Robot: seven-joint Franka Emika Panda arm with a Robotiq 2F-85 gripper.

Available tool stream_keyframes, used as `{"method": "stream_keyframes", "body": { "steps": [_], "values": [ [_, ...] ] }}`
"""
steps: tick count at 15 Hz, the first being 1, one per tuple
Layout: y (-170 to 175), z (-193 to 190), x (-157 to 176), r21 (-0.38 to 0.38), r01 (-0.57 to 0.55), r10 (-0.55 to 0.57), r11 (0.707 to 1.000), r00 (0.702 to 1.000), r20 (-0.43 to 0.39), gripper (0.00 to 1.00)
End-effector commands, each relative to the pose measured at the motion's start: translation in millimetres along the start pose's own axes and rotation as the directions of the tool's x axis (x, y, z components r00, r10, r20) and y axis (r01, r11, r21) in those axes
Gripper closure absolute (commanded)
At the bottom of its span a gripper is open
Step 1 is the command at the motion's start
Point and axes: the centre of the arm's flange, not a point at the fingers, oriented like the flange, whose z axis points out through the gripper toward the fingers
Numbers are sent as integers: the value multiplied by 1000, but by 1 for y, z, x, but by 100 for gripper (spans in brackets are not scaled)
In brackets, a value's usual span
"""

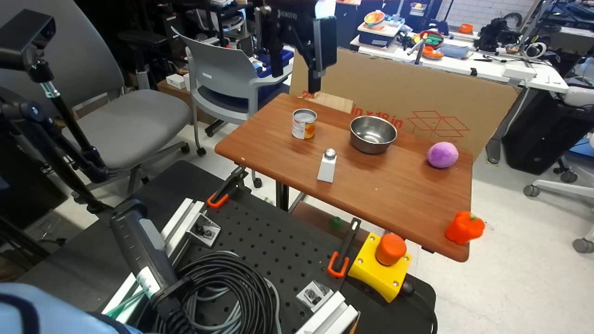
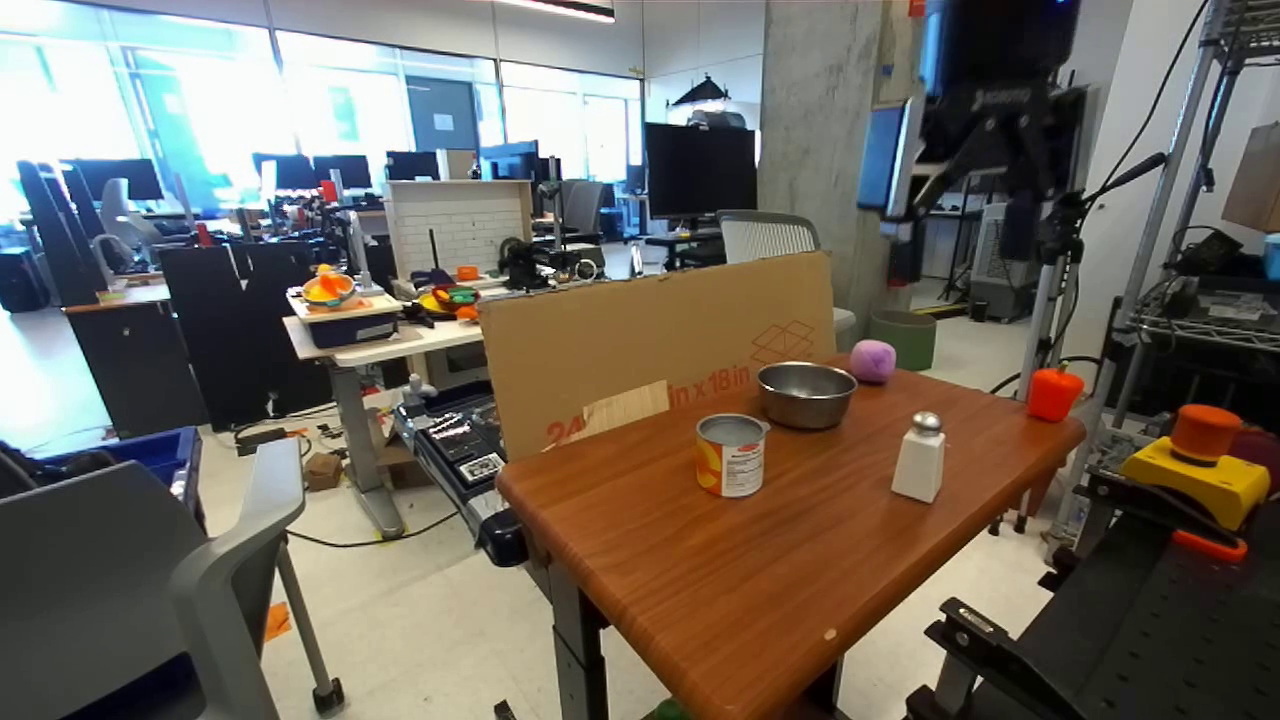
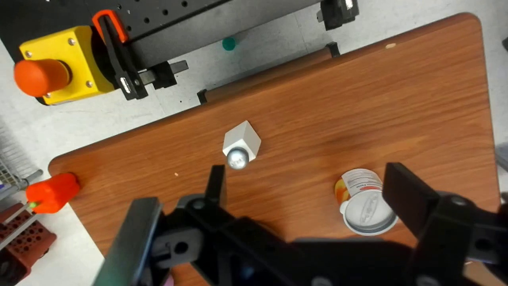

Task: Move the orange can closer to the edge

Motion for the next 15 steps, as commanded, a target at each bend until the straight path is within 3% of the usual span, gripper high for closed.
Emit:
{"method": "stream_keyframes", "body": {
  "steps": [1,9,15],
  "values": [
    [-35,38,57,-18,-50,49,999,998,-27,0],
    [-73,83,136,-51,-103,99,993,992,-79,0],
    [-86,120,162,-85,-110,102,990,990,-100,0]
  ]
}}
